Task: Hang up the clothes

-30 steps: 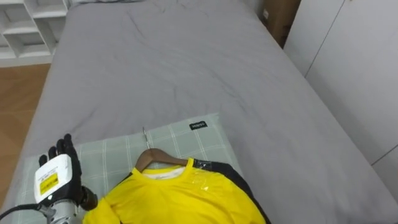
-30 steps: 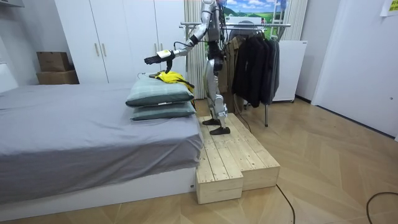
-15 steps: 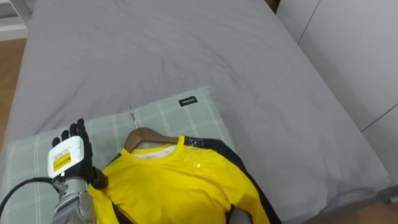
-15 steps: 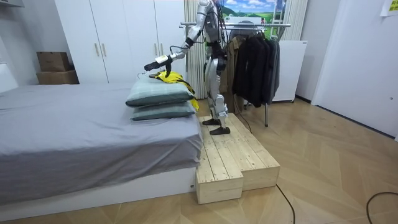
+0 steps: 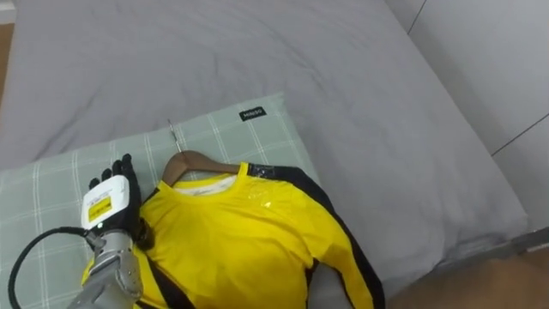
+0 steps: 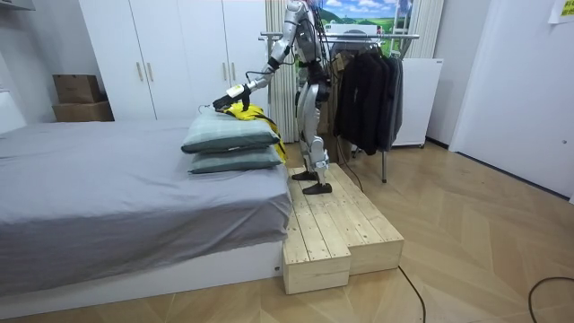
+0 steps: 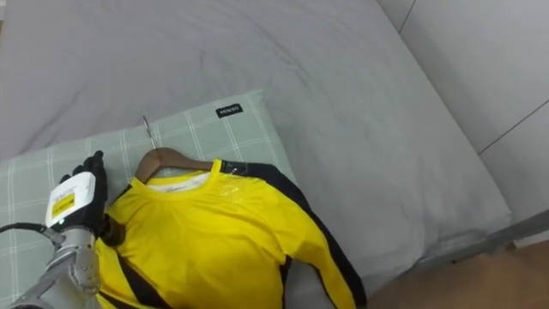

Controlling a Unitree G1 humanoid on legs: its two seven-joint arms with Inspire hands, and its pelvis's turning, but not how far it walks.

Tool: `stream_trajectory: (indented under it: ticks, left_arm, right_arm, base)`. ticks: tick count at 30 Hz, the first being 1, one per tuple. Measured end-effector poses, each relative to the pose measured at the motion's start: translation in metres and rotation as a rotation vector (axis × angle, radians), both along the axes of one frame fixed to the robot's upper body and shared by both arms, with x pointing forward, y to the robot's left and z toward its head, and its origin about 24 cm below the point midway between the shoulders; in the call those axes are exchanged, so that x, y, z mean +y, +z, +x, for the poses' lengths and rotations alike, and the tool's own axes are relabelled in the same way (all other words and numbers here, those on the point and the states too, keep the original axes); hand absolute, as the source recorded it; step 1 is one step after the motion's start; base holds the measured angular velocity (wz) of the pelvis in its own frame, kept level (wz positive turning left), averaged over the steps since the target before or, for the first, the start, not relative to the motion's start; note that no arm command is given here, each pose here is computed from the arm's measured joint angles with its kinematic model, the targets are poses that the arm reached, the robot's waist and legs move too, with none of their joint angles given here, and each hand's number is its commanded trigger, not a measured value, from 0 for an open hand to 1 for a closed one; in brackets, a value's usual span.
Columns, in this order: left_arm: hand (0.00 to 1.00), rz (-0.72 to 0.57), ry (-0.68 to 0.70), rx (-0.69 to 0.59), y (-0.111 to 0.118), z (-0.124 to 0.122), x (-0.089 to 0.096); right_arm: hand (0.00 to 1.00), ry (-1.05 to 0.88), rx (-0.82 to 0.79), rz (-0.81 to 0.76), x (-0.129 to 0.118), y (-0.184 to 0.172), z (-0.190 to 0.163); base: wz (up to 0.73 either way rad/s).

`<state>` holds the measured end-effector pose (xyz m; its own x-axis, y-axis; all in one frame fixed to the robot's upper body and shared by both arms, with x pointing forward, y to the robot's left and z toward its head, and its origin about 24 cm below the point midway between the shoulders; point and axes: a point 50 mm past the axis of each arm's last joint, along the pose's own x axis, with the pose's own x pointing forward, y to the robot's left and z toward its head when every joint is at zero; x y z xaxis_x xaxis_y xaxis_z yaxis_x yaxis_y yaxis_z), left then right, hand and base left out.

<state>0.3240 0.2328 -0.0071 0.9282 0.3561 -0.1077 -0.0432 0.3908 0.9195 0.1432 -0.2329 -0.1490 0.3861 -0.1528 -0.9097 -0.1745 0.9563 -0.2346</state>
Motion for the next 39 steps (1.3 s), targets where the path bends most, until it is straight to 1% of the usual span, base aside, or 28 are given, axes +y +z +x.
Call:
stream_trajectory:
  ticks: [10,14,22,29,39]
  left_arm:
    - [0.0,-0.016,-0.024,0.051,-0.004,0.0,-0.002]
    - [0.0,-0.037,-0.035,0.096,-0.012,-0.005,-0.007]
    - [0.0,-0.059,-0.051,0.133,-0.017,-0.006,-0.012]
    - [0.0,-0.065,-0.052,0.17,-0.021,-0.009,-0.011]
    - [0.0,-0.058,-0.043,0.17,-0.02,-0.009,-0.007]
  right_arm:
    - [0.0,0.018,-0.023,0.002,0.002,0.002,0.007]
    - [0.0,0.016,-0.025,-0.004,0.001,0.003,0.008]
    - [0.0,0.015,-0.025,-0.008,0.0,0.004,0.01]
    - [0.0,0.011,-0.026,-0.004,0.0,0.004,0.011]
    - [0.0,0.012,-0.028,-0.002,0.0,0.004,0.012]
  base:
    - [0.0]
    - [-0.02]
    - [-0.02]
    - [-0.01]
    - [0.0]
